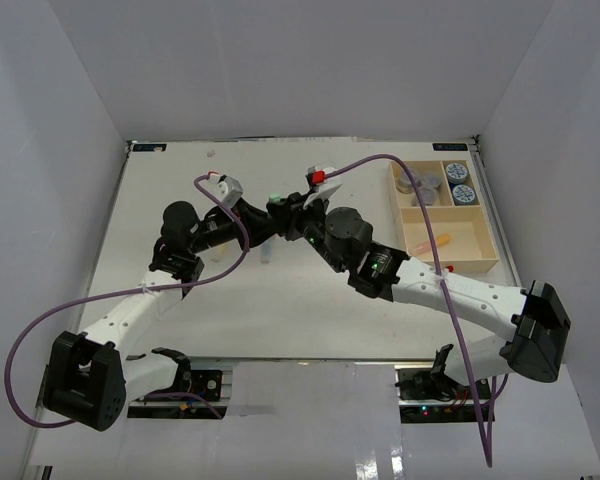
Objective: Sort the stationery into containers
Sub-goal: Close the pen cap on the pen.
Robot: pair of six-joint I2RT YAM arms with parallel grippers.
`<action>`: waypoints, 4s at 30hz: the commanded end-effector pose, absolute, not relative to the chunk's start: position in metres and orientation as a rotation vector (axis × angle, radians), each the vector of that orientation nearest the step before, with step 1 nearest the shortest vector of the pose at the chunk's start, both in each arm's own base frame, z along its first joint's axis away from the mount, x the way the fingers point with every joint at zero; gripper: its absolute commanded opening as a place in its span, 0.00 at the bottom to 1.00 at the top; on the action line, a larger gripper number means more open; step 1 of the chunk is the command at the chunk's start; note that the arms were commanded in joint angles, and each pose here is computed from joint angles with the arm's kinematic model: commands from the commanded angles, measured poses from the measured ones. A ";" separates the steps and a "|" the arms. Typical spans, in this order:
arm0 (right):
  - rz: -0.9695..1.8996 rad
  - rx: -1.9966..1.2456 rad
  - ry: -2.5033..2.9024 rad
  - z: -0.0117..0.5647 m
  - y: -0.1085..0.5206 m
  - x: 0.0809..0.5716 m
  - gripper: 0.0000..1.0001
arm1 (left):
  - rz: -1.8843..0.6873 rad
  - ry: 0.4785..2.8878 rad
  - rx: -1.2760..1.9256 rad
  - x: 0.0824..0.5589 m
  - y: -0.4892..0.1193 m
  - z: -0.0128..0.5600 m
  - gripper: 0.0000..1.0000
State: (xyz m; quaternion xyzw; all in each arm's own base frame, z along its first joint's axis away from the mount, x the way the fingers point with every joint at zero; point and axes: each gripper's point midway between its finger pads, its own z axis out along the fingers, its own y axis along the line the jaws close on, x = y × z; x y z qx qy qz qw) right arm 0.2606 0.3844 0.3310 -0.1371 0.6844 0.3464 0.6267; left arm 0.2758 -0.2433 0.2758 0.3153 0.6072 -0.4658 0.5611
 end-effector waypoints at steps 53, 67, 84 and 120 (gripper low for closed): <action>1.068 -1.118 1.177 0.399 0.381 0.237 0.79 | -1.177 1.288 1.045 0.250 -0.260 0.303 0.00; 1.102 -1.161 1.175 0.390 0.387 0.237 0.56 | -1.151 1.267 1.061 0.249 -0.258 0.302 0.00; 1.167 -1.197 1.203 0.367 0.392 0.231 0.17 | -1.144 1.236 1.075 0.245 -0.258 0.304 0.00; 1.329 -1.495 1.548 0.207 0.402 0.162 0.08 | -1.103 1.094 0.987 0.237 -0.236 0.351 0.00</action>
